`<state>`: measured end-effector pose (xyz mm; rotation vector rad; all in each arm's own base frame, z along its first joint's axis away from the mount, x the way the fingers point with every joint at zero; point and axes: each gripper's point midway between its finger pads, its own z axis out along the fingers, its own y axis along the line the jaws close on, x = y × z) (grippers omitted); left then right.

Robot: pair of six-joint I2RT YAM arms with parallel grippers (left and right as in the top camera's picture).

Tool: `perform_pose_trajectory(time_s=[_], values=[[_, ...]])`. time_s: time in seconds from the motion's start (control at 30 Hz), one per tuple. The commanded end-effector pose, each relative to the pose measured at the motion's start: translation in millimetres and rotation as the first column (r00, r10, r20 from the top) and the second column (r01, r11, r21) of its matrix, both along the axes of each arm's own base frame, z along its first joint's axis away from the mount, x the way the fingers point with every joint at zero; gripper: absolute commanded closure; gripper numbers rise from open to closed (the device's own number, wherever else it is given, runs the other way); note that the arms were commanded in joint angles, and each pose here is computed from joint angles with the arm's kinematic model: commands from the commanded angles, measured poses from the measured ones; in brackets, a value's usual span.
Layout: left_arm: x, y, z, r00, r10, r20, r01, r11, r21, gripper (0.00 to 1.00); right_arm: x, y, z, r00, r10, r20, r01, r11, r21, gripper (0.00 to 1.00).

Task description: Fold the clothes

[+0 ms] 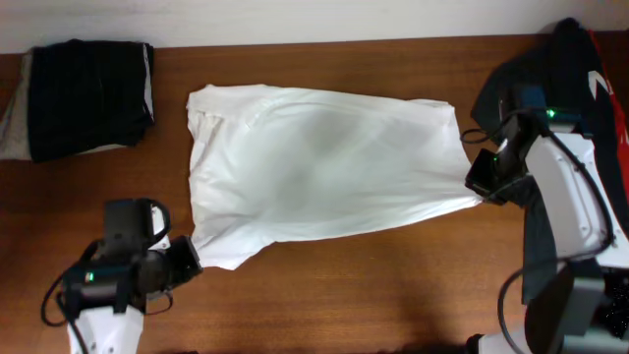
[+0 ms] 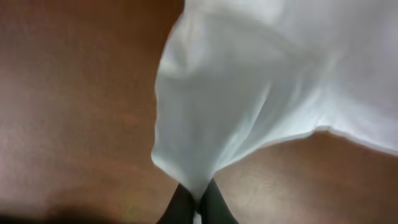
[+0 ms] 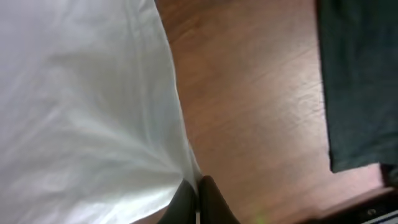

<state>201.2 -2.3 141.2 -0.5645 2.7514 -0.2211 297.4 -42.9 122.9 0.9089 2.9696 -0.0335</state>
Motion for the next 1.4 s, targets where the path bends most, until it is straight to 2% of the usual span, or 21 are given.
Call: perform_pose_trajectory(time_s=[0.0, 0.07, 0.17, 0.33, 0.4, 0.5, 0.63, 0.9, 0.97, 1.0, 1.03, 1.07, 1.13, 1.17, 1.27, 1.3, 1.33, 1.37], values=[[37, 12, 36, 0.971, 0.025, 0.237, -0.040, 0.997, 0.058, 0.99, -6, 0, 3, 0.997, -0.021, 0.068, 0.025, 0.998, -0.059, 0.96], [56, 13, 39, 0.959, 0.023, 0.282, -0.040, 0.998, 0.056, 0.99, -5, 5, -6, 0.998, -0.016, 0.069, 0.019, 0.999, -0.033, 0.96], [78, 15, 24, 0.967, 0.023, 0.254, -0.039, 0.998, 0.055, 0.99, 4, 5, -16, 0.994, -0.015, 0.107, 0.019, 0.999, -0.033, 0.96], [129, 18, -23, 0.979, 0.022, 0.203, -0.032, 0.998, 0.046, 0.99, 65, -1, -2, 0.935, 0.080, 0.345, -0.054, 0.995, -0.085, 0.96], [152, 20, -45, 0.978, 0.022, 0.206, -0.032, 0.998, 0.047, 0.99, 82, -2, -2, 0.914, 0.082, 0.396, -0.050, 0.995, -0.089, 0.96], [182, 23, -62, 0.968, 0.021, 0.251, -0.034, 0.998, 0.049, 0.99, 95, -1, -22, 0.917, 0.081, 0.390, -0.056, 0.996, -0.075, 0.96], [212, 26, -60, 0.936, 0.018, 0.352, -0.039, 0.998, 0.054, 0.99, 103, -2, -43, 0.927, 0.078, 0.366, -0.056, 0.996, -0.070, 0.96], [255, 17, -63, 0.872, -0.012, 0.490, -0.015, 0.999, 0.051, 0.98, 116, 6, -72, 0.933, 0.096, 0.347, -0.078, 0.995, -0.066, 0.96], [263, 9, -70, 0.864, -0.027, 0.502, 0.001, 0.999, 0.052, 0.90, 118, 10, -76, 0.931, 0.105, 0.349, -0.087, 0.994, -0.067, 0.96], [267, 5, -77, 0.861, -0.036, 0.507, 0.011, 0.999, 0.052, 0.78, 120, 11, -77, 0.930, 0.107, 0.352, -0.089, 0.994, -0.068, 0.96], [268, 1, -81, 0.862, -0.043, 0.506, 0.019, 0.998, 0.052, 0.61, 122, 11, -77, 0.928, 0.110, 0.356, -0.091, 0.993, -0.068, 0.90], [269, -1, -85, 0.863, -0.046, 0.503, 0.023, 0.998, 0.053, 0.44, 123, 12, -77, 0.926, 0.110, 0.360, -0.091, 0.993, -0.069, 0.79], [267, 1, -85, 0.868, -0.044, 0.495, 0.020, 0.998, 0.053, 0.22, 126, 8, -72, 0.922, 0.129, 0.365, -0.106, 0.991, -0.083, 0.11], [266, 4, -82, 0.869, -0.039, 0.493, 0.015, 0.998, 0.053, 0.16, 125, 4, -66, 0.927, 0.126, 0.354, -0.103, 0.991, -0.084, 0.01], [248, 20, -50, 0.886, -0.009, 0.463, -0.018, 0.998, 0.053, 0.13, 121, -14, -30, 0.949, 0.085, 0.303, -0.067, 0.995, -0.069, 0.01], [235, 24, -39, 0.901, -0.005, 0.434, -0.022, 0.998, 0.058, 0.18, 120, -11, -18, 0.949, 0.122, 0.292, -0.111, 0.992, -0.055, 0.00], [223, 24, -34, 0.913, -0.018, 0.407, -0.011, 0.998, 0.068, 0.30, 121, -1, -11, 0.937, 0.182, 0.297, -0.184, 0.983, -0.021, 0.01], [209, 22, -36, 0.933, -0.017, 0.360, -0.006, 0.998, 0.063, 0.47, 120, 8, -10, 0.928, 0.216, 0.304, -0.231, 0.973, 0.014, 0.11]])
